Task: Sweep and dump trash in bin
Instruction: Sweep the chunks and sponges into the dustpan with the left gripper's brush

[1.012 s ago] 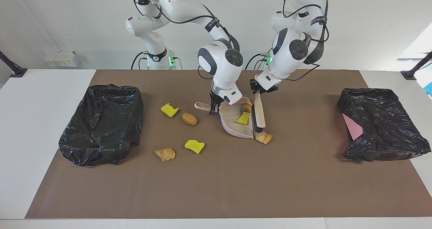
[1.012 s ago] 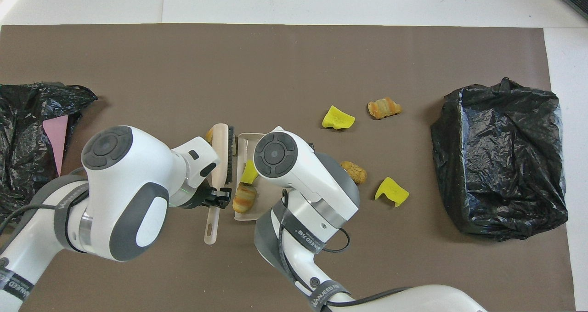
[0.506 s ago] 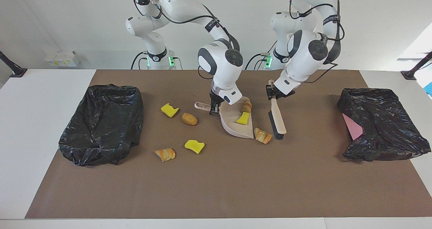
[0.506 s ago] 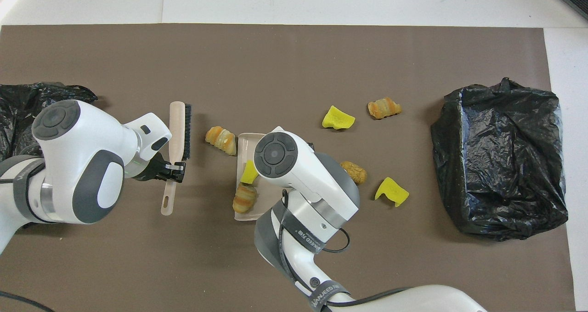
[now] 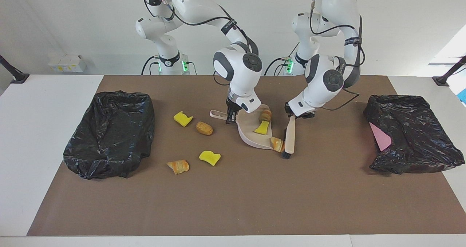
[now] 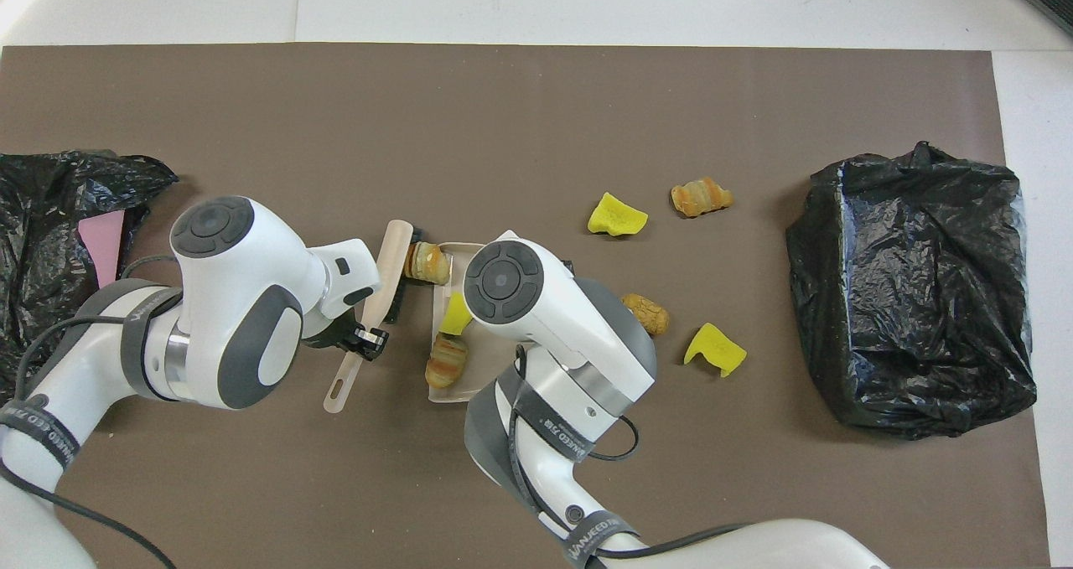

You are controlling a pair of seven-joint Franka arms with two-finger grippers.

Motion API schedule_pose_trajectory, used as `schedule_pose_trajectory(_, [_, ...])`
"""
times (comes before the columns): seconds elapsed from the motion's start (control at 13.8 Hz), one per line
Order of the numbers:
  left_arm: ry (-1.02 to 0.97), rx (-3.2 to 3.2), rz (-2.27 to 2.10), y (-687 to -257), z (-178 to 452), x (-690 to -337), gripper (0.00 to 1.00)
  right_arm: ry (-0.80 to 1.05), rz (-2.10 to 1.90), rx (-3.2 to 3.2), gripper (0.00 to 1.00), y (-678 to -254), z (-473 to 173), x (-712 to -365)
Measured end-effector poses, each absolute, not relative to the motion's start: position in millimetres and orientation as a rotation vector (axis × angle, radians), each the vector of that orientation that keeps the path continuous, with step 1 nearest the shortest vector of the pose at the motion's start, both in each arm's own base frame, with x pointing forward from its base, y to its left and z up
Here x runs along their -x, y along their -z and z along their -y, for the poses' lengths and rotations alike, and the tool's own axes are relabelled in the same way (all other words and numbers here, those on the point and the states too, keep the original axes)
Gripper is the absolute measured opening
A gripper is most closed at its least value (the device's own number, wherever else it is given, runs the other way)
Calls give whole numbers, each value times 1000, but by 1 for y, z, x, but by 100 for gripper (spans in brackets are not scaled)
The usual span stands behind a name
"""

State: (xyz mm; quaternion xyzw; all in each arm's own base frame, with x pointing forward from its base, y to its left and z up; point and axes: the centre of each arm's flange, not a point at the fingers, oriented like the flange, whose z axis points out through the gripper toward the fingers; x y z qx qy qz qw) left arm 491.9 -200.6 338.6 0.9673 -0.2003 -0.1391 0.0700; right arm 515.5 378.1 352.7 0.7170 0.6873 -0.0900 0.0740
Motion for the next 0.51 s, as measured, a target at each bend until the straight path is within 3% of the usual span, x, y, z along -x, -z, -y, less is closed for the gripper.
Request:
schedule_pose_trajectory(0.29, [500,-2870,785,-349,247,-459,26,270,-2063,-2152,31,-353,-378,-516])
schedule_pose_trajectory(0.51, [488,-2882,729,-350,230,-469,26,270,-2063,-2152,31,-353,-378,-516])
